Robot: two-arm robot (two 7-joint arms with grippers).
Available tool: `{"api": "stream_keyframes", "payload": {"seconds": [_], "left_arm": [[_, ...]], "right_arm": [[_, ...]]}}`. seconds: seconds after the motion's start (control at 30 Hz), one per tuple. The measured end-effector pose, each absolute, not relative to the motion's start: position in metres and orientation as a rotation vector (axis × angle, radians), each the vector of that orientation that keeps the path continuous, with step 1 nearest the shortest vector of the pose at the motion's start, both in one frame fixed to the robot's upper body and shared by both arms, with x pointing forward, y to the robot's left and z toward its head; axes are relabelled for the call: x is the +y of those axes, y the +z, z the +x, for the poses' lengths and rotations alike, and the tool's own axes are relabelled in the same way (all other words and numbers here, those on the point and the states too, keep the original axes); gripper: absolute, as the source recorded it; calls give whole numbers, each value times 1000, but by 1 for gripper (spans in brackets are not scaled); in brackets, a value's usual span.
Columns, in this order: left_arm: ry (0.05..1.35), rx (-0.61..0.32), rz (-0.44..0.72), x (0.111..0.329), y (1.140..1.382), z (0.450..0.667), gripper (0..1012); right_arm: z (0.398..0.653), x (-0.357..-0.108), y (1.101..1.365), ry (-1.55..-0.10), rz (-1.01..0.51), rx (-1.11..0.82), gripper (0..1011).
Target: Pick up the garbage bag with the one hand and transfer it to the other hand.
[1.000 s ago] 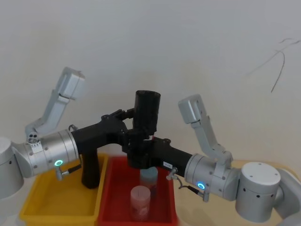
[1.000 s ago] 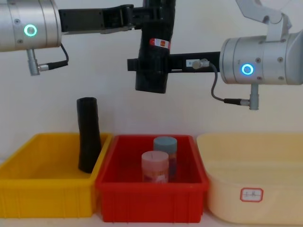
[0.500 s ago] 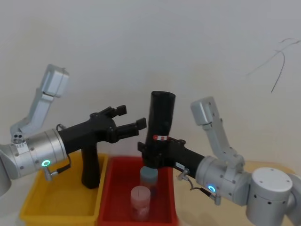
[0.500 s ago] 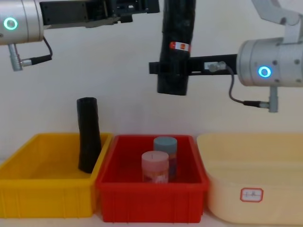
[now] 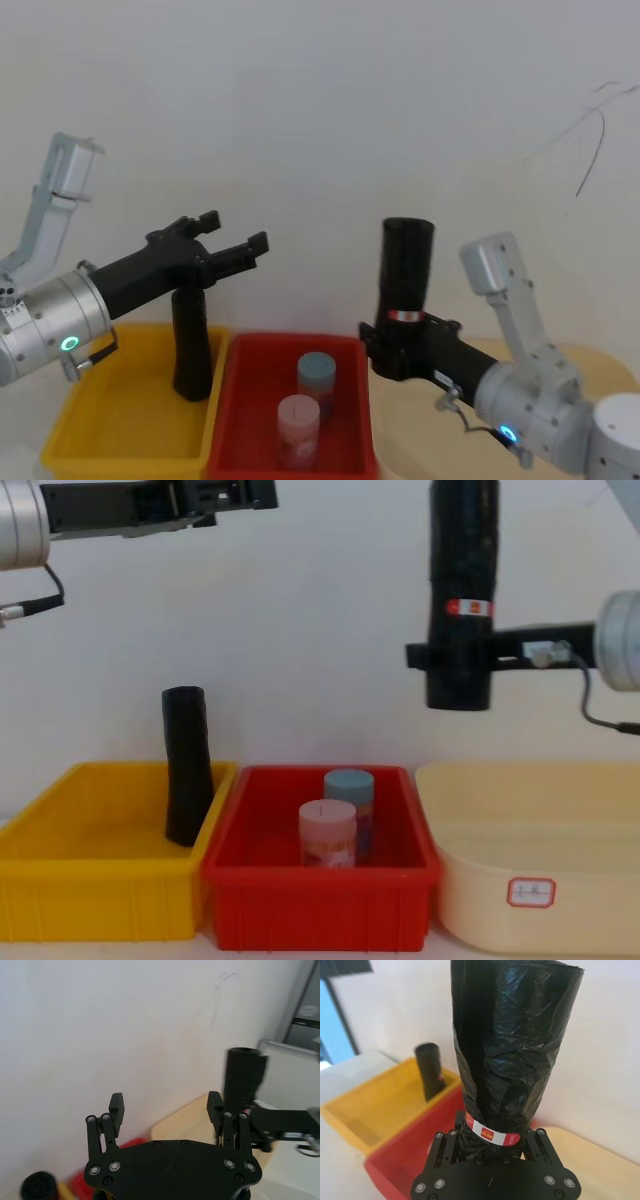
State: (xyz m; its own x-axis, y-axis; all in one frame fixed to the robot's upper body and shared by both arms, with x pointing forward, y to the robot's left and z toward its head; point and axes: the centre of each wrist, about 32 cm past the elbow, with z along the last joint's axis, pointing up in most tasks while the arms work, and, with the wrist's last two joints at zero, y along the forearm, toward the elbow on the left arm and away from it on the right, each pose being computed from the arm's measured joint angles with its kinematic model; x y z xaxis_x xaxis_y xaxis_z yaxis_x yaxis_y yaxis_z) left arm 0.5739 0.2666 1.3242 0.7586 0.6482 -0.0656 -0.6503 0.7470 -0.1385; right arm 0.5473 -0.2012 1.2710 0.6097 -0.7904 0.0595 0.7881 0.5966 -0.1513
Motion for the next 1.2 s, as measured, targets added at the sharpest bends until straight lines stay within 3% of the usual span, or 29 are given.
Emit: {"api": "stream_keyframes", "payload": {"seconds": [0.43, 0.97, 1.2], "left_arm": [[897, 2, -133, 273, 1320, 565, 1000], [1086, -1, -87, 277, 1314, 558, 1000], [1117, -3, -79, 278, 1313, 557, 1000]], "right_arm": [[527, -225, 1254, -1024, -234, 14, 532], [519, -235, 1245, -1062, -264, 19, 968], [518, -237, 1244, -1068, -269, 19, 1001]]}}
